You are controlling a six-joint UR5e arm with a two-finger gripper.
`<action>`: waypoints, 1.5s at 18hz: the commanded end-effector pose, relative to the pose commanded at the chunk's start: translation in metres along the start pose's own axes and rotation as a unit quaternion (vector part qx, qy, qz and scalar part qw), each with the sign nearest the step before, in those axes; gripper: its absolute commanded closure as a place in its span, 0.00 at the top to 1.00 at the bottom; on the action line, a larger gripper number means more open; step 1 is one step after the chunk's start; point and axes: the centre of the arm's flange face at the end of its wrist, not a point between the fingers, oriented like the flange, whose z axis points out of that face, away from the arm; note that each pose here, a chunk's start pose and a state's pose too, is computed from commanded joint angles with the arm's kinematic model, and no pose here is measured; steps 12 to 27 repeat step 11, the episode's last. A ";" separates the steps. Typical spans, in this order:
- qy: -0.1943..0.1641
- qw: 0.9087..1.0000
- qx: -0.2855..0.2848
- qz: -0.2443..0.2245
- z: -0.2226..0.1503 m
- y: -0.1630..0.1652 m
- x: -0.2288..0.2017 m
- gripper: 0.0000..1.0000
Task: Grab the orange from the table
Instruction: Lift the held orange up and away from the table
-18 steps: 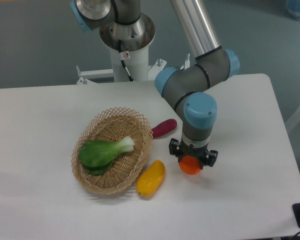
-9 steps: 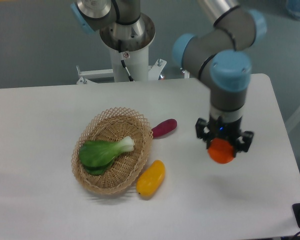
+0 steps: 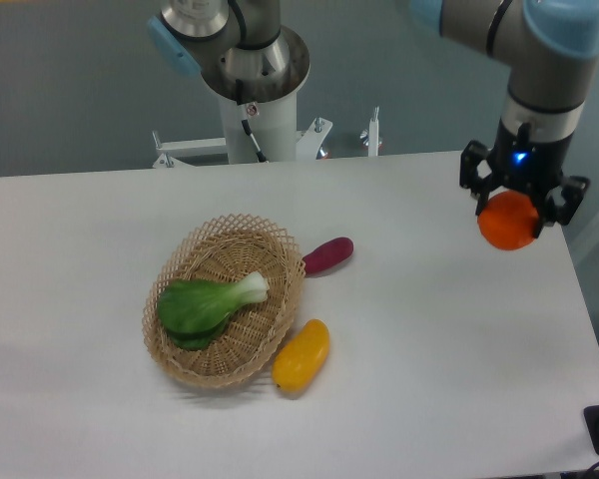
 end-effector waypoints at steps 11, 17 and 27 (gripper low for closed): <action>-0.001 1.000 0.011 -0.007 -0.005 0.005 -0.004 0.67; -0.001 1.000 0.011 -0.007 -0.005 0.005 -0.004 0.67; -0.001 1.000 0.011 -0.007 -0.005 0.005 -0.004 0.67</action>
